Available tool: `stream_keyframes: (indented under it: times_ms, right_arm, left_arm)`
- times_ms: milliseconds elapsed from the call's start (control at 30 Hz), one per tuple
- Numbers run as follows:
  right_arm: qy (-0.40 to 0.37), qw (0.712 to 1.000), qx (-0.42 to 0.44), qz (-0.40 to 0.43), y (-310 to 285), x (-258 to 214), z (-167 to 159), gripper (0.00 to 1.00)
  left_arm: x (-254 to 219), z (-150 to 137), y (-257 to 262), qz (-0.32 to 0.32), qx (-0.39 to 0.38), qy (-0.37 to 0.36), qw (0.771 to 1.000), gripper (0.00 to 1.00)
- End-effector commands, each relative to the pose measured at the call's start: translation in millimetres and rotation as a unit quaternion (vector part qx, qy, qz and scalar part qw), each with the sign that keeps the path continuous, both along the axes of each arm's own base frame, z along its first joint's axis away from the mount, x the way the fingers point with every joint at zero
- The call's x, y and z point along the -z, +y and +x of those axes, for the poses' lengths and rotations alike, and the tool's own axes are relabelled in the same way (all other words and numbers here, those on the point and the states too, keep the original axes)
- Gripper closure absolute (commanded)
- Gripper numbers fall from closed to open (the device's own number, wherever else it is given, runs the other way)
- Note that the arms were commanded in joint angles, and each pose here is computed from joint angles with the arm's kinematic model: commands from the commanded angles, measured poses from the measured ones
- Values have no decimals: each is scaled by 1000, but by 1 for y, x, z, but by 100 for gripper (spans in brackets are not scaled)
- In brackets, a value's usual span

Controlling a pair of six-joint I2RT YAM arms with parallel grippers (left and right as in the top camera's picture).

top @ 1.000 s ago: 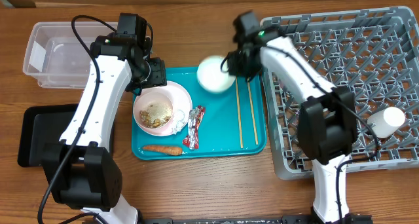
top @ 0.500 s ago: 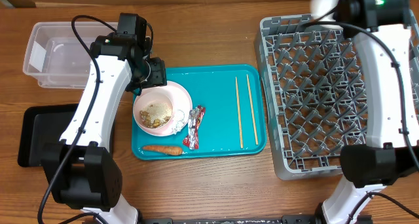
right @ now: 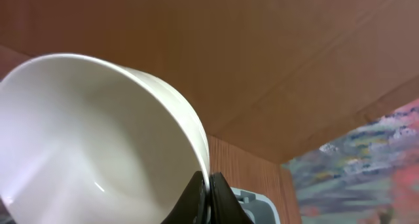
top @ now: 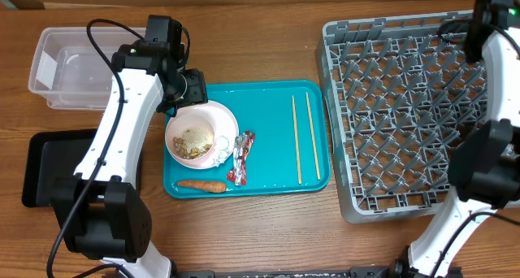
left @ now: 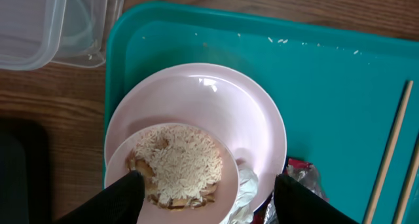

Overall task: Sort waste into correct bins and load items into the dishwasher
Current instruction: 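Lift the white bowl and set it in the rack's upper right, then grasp one wooden chopstick on the teal tray with the right gripper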

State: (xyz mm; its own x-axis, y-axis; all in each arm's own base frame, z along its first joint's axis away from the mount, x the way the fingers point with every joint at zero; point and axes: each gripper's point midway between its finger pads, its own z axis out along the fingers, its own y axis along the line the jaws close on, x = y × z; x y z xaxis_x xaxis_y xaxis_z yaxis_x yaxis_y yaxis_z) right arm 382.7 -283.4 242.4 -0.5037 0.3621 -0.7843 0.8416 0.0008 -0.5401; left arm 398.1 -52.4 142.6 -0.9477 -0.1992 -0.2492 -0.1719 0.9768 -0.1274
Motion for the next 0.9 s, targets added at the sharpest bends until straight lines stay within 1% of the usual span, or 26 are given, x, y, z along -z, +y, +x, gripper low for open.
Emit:
stream_keyframes:
  times_ms: [0, 100, 233, 367, 500, 567, 600, 667, 700, 733, 800, 867]
  right_arm:
    - [-2, 1000, 14, 3, -8, 19, -4, 96]
    - [-7, 999, 8, 34, -6, 44, -1, 96]
    - [8, 998, -8, 65, 8, 73, 2, 96]
    - [34, 996, -26, 72, 26, 88, 4, 96]
    - [51, 994, -58, 83, 53, 93, 15, 96]
    - [57, 990, -77, 103, 70, 99, 21, 94]
    - [61, 988, -85, 117, 77, 103, 23, 90]
    - [70, 982, -97, 143, 90, 111, 24, 46]
    - [79, 980, -101, 152, 96, 113, 22, 28]
    - [85, 978, -105, 157, 101, 114, 22, 17]
    - [95, 976, -110, 163, 107, 113, 20, 10]
    - [94, 972, -114, 180, 114, 113, 18, 8]
  left_arm:
    - [-3, 5, -1, -6, -18, -8, 1000, 34]
    - [-3, 5, -3, -13, -19, -6, 1000, 34]
    - [-4, 5, -5, -20, -21, -5, 1000, 34]
    - [-4, 5, -5, -20, -21, -5, 1000, 34]
    - [-4, 5, -5, -19, -21, -5, 1000, 34]
    - [-4, 5, -5, -19, -21, -5, 1000, 34]
    - [-4, 5, -5, -19, -21, -5, 1000, 34]
    - [-4, 5, -5, -19, -21, -6, 1000, 34]
    - [-4, 5, -5, -19, -21, -6, 1000, 34]
    - [-4, 5, -5, -19, -21, -5, 1000, 33]
    - [-4, 5, -5, -19, -21, -5, 1000, 33]
    - [-4, 5, -5, -19, -21, -5, 1000, 33]
